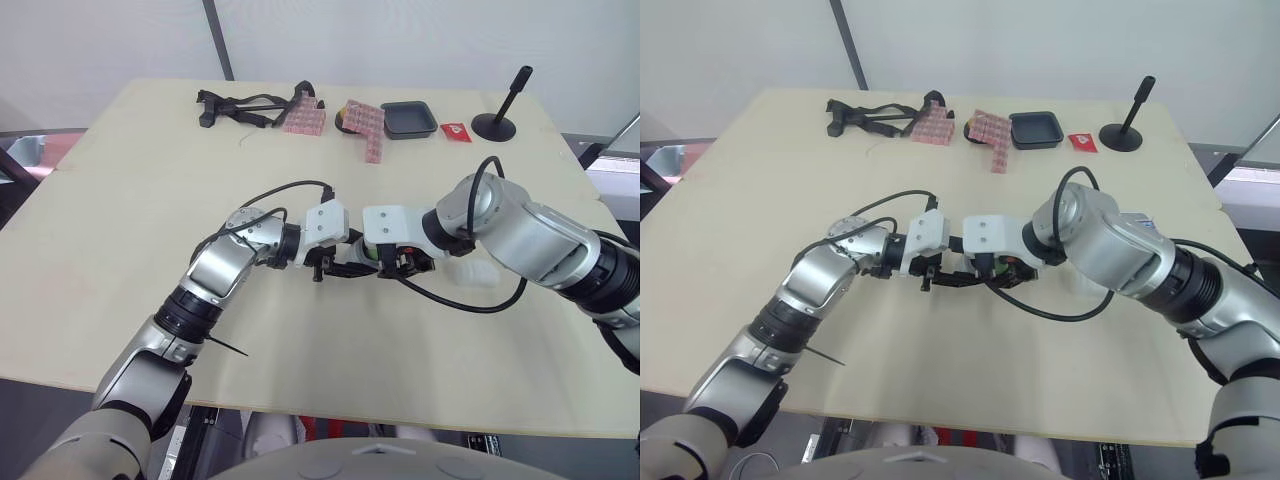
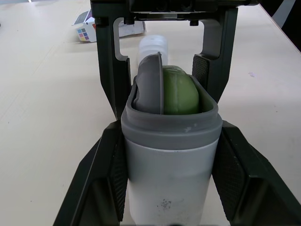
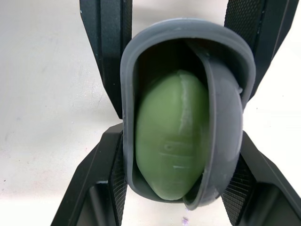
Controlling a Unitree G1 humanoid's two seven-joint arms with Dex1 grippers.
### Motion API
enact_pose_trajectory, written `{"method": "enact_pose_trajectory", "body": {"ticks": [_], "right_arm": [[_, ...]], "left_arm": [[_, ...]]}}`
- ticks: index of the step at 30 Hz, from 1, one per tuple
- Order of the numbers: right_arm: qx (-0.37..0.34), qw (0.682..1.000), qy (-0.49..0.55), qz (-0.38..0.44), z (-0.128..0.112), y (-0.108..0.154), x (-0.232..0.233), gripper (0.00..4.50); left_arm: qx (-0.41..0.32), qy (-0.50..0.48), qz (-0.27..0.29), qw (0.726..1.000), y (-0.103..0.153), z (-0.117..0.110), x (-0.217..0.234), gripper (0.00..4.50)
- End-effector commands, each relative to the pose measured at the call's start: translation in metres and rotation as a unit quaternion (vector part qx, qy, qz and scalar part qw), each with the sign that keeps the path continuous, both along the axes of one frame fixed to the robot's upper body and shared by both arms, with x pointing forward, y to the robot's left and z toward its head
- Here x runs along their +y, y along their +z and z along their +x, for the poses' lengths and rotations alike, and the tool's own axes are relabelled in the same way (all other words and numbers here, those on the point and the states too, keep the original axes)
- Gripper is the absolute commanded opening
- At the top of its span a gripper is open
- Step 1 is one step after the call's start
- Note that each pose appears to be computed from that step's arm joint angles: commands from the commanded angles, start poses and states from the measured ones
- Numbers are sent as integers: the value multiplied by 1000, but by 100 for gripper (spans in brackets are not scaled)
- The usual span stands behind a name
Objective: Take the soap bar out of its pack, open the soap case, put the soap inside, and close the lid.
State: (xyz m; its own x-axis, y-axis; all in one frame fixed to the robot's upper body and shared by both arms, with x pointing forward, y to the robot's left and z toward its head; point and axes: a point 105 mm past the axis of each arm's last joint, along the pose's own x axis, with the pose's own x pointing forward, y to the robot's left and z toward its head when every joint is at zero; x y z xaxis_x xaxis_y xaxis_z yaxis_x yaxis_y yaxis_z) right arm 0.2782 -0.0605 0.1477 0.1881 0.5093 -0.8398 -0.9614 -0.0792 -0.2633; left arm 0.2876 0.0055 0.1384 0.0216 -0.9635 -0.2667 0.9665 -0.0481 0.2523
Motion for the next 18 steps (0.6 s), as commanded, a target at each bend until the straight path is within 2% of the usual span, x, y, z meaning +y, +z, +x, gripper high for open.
{"method": "enact_pose_trajectory", "body": {"ticks": [1, 2, 4, 8, 13, 18], "right_arm": [[-21, 999, 10, 23, -1, 14, 5, 209], [-19, 999, 8, 25, -1, 14, 5, 209], [-16, 999, 6, 29, -1, 13, 5, 308], [-16, 999, -1, 35, 0, 12, 3, 440], [-13, 998, -16, 59, 5, 11, 0, 445], [44, 977, -56, 200, 5, 13, -5, 445]], "left_arm": [[-10, -7, -11, 1000, 8, 0, -1, 192], [-10, -9, -12, 1000, 8, -1, -1, 192], [-7, -10, -15, 1000, 8, -1, 0, 192], [2, -16, -24, 1000, 8, -5, 3, 192], [12, -17, -44, 999, 7, -7, 13, 192], [9, -15, -88, 996, 2, -11, 34, 192]]}}
